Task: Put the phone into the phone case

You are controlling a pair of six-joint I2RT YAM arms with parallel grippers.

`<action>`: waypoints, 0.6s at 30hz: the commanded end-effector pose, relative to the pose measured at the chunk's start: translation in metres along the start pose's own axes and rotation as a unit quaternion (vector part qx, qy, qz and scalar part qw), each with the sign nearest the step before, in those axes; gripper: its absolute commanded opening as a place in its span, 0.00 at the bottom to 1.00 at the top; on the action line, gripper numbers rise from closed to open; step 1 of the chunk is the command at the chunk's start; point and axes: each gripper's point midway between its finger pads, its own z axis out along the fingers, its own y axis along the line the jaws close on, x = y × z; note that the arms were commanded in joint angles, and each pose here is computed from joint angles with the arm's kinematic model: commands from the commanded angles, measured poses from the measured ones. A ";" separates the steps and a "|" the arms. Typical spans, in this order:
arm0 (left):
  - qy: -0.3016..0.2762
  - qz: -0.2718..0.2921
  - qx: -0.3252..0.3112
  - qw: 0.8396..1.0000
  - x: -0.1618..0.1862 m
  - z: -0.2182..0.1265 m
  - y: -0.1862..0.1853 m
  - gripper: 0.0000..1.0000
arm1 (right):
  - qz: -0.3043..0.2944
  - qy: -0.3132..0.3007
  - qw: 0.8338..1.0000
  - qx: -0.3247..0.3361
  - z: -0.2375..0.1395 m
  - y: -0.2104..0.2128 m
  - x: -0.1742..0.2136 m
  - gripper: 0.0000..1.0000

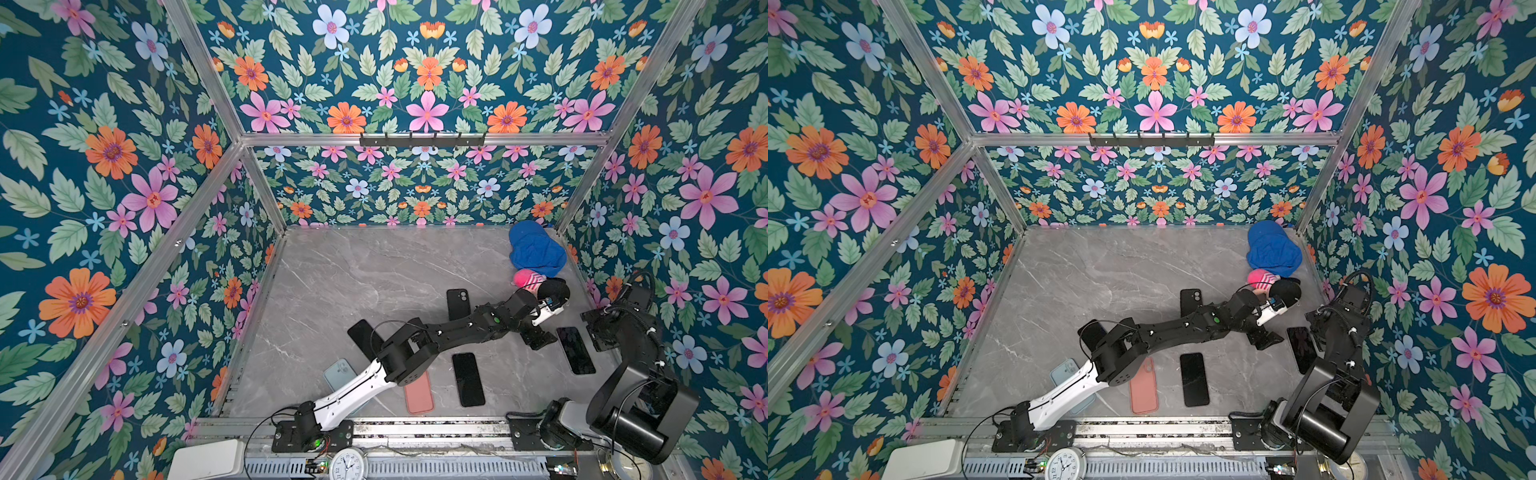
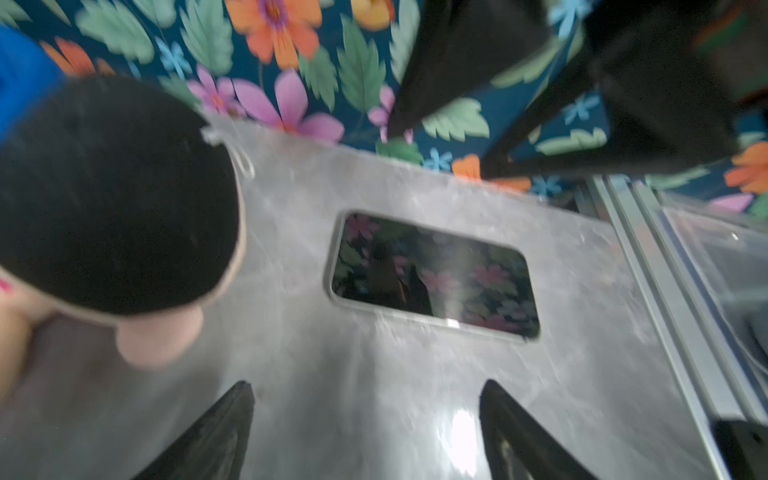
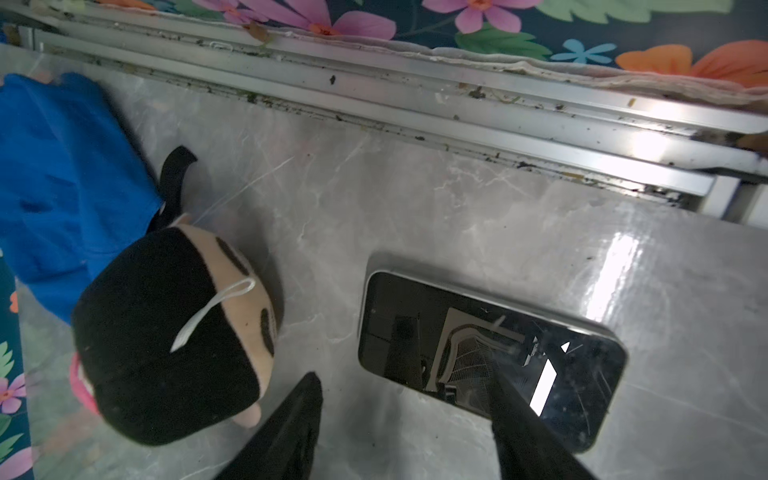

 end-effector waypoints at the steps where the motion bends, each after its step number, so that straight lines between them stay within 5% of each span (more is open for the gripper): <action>1: -0.046 0.032 -0.001 0.998 -0.022 0.007 -0.010 0.85 | 0.017 0.020 0.999 0.021 0.007 -0.010 0.006 0.62; 7: -0.068 0.058 -0.027 0.996 -0.022 0.024 -0.021 0.76 | 0.062 0.024 0.994 0.082 0.011 -0.027 0.004 0.56; 18: -0.073 0.091 -0.049 0.992 -0.005 0.045 -0.042 0.77 | 0.075 0.034 0.989 0.125 0.010 -0.039 0.007 0.56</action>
